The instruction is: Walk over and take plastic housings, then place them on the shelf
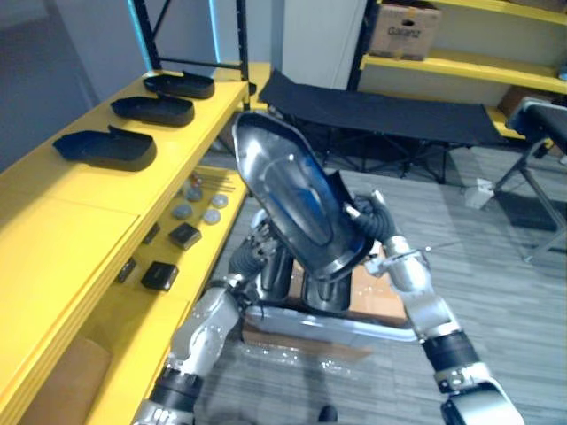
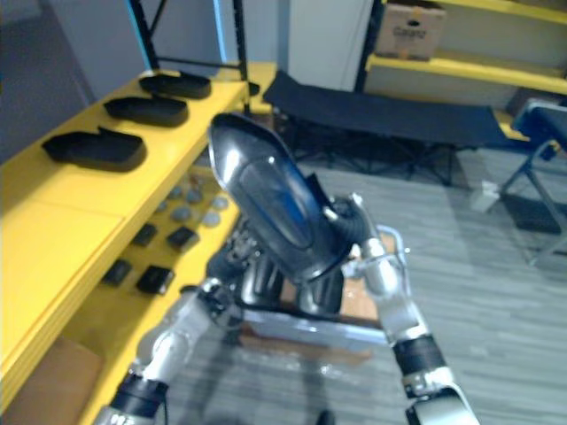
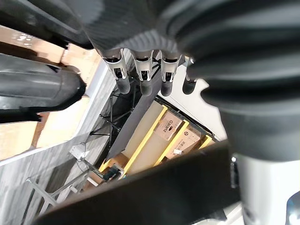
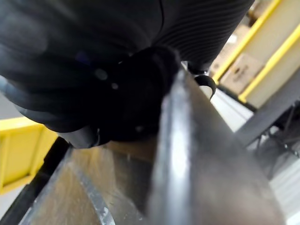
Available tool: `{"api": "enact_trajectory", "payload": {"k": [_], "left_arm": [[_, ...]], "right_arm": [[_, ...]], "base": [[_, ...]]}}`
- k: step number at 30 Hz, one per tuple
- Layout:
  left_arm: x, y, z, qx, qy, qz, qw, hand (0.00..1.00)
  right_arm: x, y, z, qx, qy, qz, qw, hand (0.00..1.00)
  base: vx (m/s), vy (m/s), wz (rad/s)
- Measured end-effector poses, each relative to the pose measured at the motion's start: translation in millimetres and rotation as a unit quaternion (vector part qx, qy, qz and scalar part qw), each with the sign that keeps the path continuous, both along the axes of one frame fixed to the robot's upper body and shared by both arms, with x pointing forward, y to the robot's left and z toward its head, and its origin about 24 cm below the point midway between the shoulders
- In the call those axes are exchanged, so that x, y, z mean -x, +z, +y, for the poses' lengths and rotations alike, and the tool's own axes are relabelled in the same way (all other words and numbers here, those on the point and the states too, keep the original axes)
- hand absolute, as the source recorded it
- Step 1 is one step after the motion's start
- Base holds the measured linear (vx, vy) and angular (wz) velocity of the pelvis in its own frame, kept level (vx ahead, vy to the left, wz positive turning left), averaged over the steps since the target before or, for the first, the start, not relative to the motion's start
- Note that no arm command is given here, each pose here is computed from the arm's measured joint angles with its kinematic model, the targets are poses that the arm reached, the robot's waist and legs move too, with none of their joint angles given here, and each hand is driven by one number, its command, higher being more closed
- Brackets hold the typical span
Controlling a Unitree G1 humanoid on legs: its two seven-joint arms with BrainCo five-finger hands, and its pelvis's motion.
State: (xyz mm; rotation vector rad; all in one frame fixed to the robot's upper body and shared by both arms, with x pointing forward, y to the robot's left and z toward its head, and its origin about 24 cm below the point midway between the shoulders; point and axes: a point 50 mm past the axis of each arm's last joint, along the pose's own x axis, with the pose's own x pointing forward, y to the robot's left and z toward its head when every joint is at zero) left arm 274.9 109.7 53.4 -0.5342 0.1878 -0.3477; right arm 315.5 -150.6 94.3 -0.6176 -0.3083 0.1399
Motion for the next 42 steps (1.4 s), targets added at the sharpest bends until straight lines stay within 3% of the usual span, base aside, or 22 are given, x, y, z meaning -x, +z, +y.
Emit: {"api": "enact_trajectory", "payload": {"k": [21,32,42], "left_arm": [[-6.0,32.2,-32.2,-0.009,-0.042,-0.065,0.997,0.00],[-9.7,37.0,-28.8,-0.129,-0.011,-0.120,0.984,0.00],[-9.4,31.2,-24.4,-0.188,0.001,-0.133,0.973,0.00]], "right_arm": [[12.6,-54.6,29.1,0.041,0.038,0.086,0.995,1.00],[14.2,-57.1,32.3,0.031,0.017,0.073,0.997,1.00],[13.0,-54.5,28.1,0.025,0.008,0.068,0.997,1.00]], "base": [[0.00,-0.012,0.04],[0.00,-0.003,0.01],[0.00,0.000,0.00]]}}
